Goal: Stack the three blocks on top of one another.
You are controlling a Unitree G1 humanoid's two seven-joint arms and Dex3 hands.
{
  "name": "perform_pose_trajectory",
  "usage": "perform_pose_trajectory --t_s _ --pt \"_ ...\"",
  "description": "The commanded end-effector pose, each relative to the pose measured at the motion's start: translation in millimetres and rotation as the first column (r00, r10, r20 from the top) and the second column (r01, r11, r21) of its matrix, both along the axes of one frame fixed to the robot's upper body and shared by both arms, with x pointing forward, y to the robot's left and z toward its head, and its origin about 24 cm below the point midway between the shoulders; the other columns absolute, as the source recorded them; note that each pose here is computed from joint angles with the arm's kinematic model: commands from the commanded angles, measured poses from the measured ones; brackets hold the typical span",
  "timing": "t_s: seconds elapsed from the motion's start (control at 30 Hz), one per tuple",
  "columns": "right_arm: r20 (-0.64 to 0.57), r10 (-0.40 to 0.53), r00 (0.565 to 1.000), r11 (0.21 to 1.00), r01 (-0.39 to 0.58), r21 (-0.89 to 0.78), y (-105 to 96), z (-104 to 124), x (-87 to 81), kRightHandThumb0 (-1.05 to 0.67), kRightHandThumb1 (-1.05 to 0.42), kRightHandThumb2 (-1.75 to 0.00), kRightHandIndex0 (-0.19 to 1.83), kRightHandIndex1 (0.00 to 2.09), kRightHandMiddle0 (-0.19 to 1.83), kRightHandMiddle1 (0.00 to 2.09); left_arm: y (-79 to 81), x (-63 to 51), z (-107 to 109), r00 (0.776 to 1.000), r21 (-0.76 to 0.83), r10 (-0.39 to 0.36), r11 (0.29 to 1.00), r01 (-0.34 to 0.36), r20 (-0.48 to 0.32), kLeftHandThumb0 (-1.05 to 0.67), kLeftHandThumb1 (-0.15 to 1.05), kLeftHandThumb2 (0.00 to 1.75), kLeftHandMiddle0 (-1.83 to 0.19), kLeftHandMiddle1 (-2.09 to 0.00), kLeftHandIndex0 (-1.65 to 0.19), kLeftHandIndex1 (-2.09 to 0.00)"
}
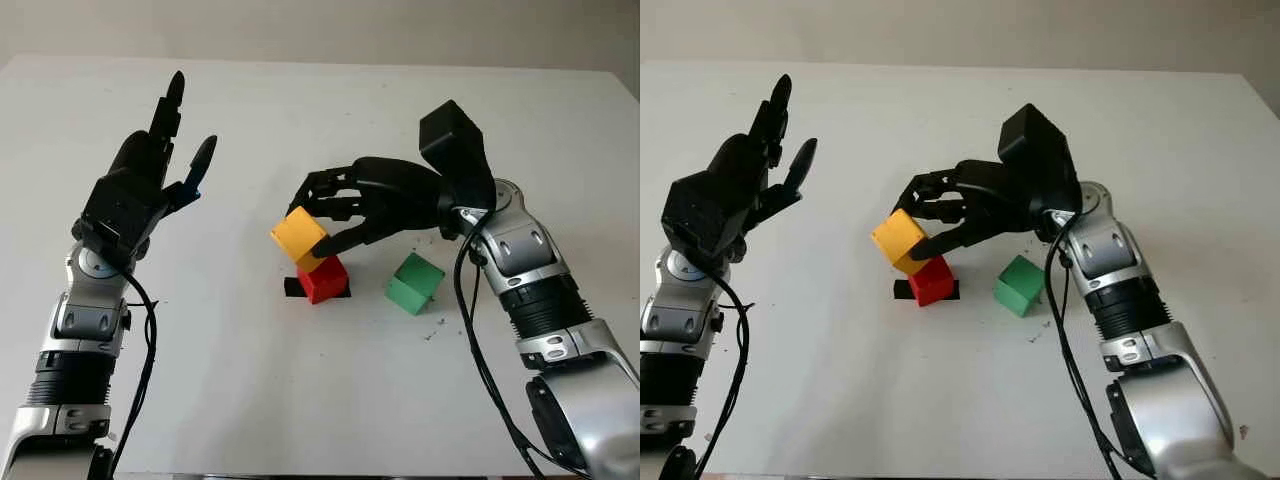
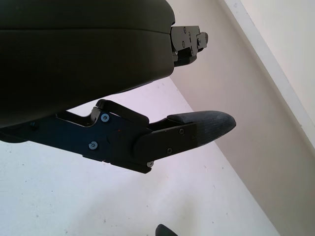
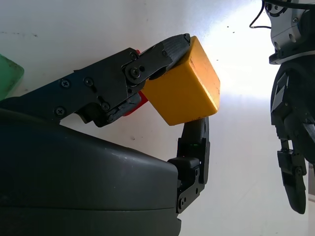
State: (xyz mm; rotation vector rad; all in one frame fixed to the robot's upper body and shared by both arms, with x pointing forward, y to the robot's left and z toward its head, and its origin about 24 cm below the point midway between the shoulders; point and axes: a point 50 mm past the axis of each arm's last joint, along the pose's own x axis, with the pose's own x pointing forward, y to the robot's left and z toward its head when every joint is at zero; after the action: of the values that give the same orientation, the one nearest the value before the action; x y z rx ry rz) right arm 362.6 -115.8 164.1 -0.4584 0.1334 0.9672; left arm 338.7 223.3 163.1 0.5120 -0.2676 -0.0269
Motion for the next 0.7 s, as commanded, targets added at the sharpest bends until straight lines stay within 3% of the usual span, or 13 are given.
perform_pose_trajectory --t_s 0.0,0.67 --pt "0.022 0.018 1.000 1.000 -0.018 0.000 3 5 0.9 -0.38 -0.89 -0.05 0.15 0.04 0.44 1.30 1.7 -2.1 2 1.000 -0.004 0.003 1.000 -0.003 0.011 -0.66 1.05 0.63 0.15 -0.05 0.13 -0.05" --pt "0.022 -0.009 1.000 1.000 0.010 -0.028 -12 0 -0.4 -0.36 -0.89 -0.06 0.15 0.05 0.44 1.28 2.9 -2.5 3 1.000 0.009 -0.001 1.000 0.001 0.011 -0.66 1.05 0.63 0.14 -0.06 0.14 -0.05"
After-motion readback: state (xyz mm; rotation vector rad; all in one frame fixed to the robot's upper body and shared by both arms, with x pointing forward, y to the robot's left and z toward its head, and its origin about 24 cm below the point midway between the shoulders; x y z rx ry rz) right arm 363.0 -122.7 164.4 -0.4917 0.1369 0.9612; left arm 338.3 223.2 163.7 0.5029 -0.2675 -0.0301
